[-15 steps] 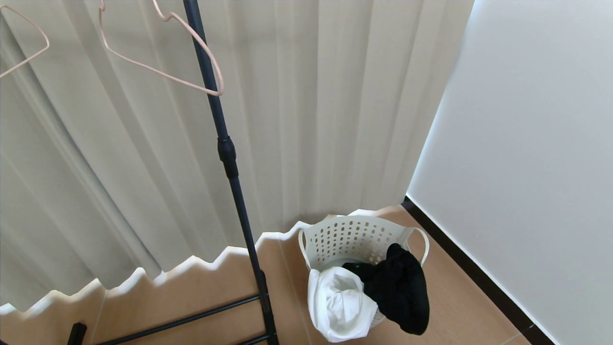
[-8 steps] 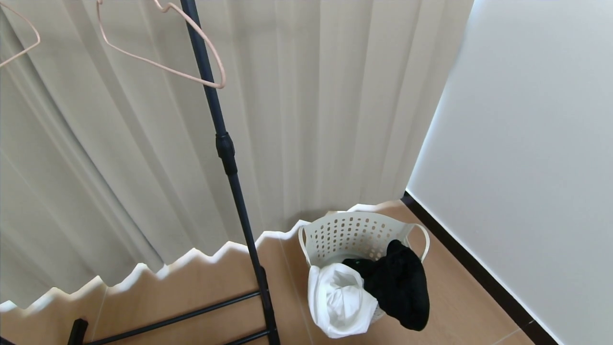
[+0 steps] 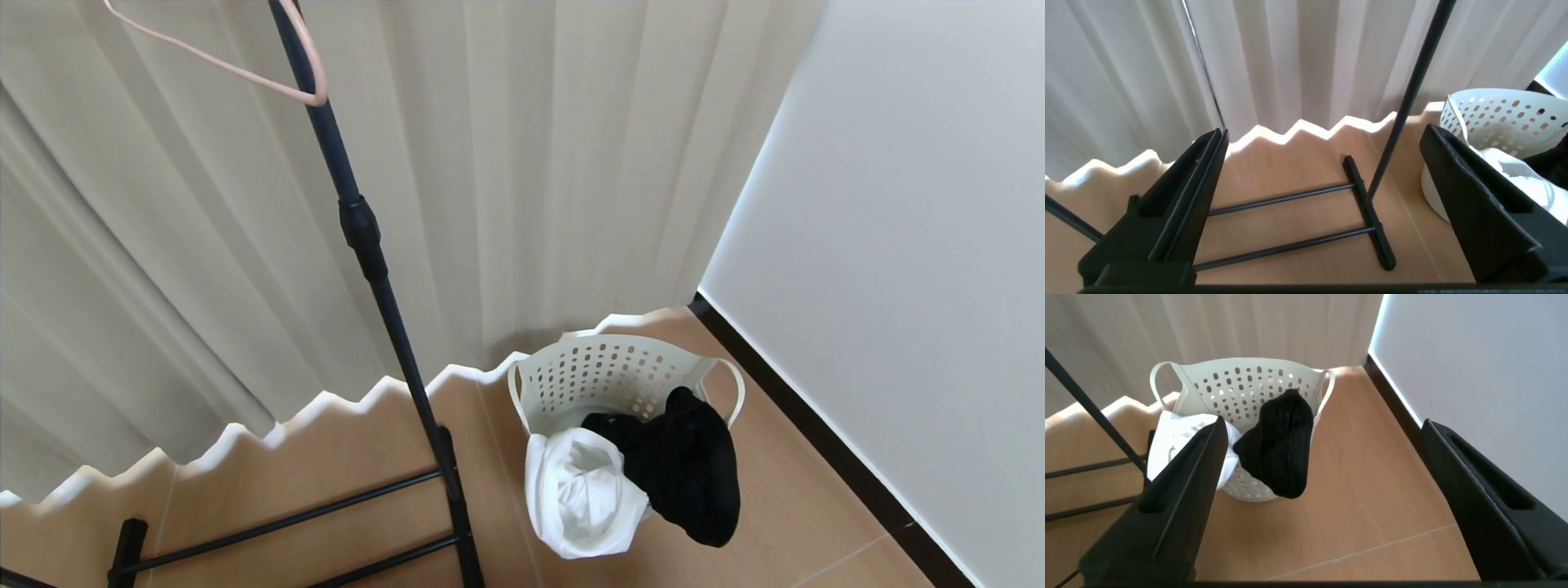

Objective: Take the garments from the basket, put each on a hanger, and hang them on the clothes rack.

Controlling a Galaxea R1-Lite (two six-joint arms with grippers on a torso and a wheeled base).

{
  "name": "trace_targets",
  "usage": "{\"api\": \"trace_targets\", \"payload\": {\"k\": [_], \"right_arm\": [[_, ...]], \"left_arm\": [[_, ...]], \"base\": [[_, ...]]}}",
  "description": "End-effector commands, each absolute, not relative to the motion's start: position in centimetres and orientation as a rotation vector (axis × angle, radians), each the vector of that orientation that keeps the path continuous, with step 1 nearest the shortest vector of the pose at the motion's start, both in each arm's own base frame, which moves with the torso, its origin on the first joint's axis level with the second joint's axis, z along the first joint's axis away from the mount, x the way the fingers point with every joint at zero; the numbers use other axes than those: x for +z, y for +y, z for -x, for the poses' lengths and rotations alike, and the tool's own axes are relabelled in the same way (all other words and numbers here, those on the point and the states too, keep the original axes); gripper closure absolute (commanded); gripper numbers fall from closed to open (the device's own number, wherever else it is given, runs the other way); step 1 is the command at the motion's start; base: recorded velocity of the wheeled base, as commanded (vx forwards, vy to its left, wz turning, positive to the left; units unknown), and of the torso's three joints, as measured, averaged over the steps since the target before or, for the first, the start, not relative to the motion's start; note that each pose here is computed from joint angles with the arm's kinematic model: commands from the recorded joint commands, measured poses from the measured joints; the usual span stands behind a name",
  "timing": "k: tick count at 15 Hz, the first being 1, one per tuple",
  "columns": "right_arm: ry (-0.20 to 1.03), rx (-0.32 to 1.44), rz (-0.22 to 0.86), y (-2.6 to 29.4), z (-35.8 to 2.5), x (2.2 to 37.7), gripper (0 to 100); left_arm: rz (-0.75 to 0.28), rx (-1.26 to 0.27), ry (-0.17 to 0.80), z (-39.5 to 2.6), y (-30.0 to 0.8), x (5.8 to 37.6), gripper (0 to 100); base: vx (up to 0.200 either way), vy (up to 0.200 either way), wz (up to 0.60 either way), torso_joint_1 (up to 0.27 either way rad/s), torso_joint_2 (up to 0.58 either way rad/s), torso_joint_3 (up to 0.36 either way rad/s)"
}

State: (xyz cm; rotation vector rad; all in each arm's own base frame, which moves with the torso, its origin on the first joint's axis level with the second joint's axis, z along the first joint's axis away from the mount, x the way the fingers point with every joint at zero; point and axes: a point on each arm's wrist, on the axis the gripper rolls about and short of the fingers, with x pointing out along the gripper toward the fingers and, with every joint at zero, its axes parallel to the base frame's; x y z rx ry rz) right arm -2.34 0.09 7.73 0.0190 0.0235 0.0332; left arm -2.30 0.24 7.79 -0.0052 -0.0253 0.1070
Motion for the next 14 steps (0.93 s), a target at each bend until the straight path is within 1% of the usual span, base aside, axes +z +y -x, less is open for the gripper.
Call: {"api": "trace_targets", "payload": {"k": [1, 14], "right_arm": [[0.025, 0.035, -0.019, 0.09, 2.33, 7.68, 0], [0.023, 0.034, -0.019, 0.10, 2.34, 7.72, 0]], "left_arm": [[0.006, 0.107, -0.025, 2.30, 0.24, 7.80, 0], [0.006, 0.107, -0.025, 2.30, 0.24, 7.80, 0]], "base": [[0.000, 0.000, 0.00, 0.002, 0.00, -0.198], [0.000, 0.000, 0.00, 0.003, 0.00, -0.199]]}}
